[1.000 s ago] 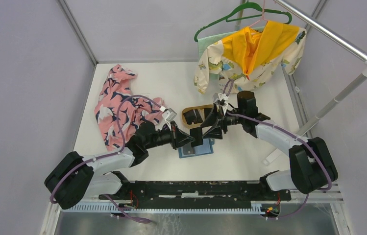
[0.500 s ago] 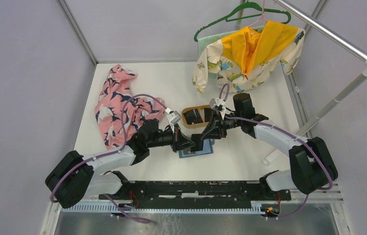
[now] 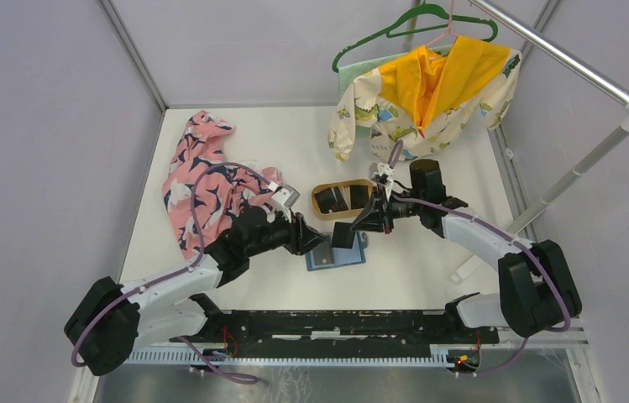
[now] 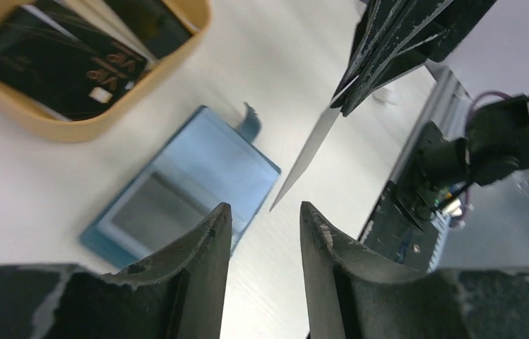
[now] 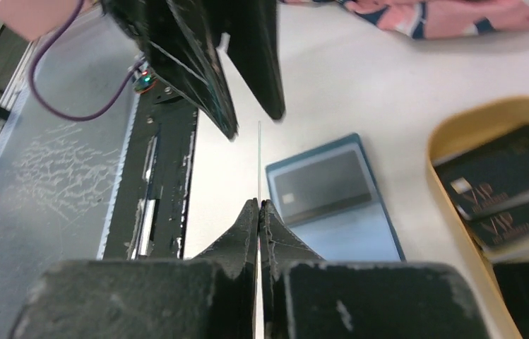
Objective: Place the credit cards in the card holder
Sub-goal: Insert the credit card into the card holder.
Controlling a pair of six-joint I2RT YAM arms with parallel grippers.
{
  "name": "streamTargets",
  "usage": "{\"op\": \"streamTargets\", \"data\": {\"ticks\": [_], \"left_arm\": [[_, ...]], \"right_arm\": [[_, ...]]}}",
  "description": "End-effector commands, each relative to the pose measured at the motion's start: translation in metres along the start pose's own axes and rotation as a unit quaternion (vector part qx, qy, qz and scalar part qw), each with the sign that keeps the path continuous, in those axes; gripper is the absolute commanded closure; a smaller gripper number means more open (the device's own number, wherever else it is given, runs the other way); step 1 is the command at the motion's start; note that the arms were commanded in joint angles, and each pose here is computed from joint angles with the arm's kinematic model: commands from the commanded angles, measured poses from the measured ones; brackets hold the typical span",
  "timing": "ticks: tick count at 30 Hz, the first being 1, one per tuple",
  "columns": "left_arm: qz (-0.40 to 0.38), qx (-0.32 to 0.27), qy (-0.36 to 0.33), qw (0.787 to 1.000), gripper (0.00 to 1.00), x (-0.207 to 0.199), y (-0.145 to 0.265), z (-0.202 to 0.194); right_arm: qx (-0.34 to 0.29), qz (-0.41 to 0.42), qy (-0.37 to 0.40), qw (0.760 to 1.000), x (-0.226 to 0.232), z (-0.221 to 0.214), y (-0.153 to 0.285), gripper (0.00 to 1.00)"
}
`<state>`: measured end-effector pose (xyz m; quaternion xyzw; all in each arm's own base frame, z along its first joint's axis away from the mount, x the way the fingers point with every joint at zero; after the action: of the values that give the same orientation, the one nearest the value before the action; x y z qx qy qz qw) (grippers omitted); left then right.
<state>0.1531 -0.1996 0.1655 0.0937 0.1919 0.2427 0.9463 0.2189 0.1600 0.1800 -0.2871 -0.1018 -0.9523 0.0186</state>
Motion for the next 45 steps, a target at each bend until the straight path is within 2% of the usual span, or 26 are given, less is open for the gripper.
{"op": "streamTargets", "data": {"ticks": [1,6,10,17,30,37,45], "left_arm": [[0.129,-0.001,0.027,0.991,0.51,0.014,0.01,-0.001],[0.192,0.04,0.046,0.98,0.43,0.027,0.006,-0.019],[0.239,0.066,0.052,0.967,0.42,0.038,0.0,-0.029],[0.236,0.089,0.059,0.966,0.4,0.041,-0.008,-0.039],[0.213,0.148,0.067,0.963,0.4,0.038,-0.03,-0.058],[0.212,0.179,0.063,0.959,0.53,0.038,-0.039,-0.066],[0.205,0.197,0.053,0.957,0.58,0.038,-0.044,-0.069]], "right_arm": [[-0.024,-0.068,-0.063,0.995,-0.015,-0.008,0.01,1.0],[-0.016,-0.097,-0.162,0.982,-0.032,-0.026,0.004,1.0],[-0.026,-0.129,-0.217,0.967,-0.039,-0.039,0.002,1.0],[-0.044,-0.144,-0.297,0.943,-0.046,-0.056,-0.004,1.0],[-0.047,-0.166,-0.341,0.924,-0.054,-0.069,-0.008,1.0],[-0.028,-0.197,-0.351,0.915,-0.056,-0.078,-0.007,1.0],[0.017,-0.221,-0.355,0.908,-0.058,-0.089,-0.008,1.0]]}}
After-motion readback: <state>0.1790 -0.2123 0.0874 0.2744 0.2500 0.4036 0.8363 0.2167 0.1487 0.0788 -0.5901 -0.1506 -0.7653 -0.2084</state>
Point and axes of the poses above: each gripper's point midway between its finger pads, its own y axis back along the fingers, its own x axis along the line the jaws close on, z = x × y, the point moved 10 cm from there along y, back along the fingers, and after that the axes turned 13 degrees about -y, right-handed, at the moved point
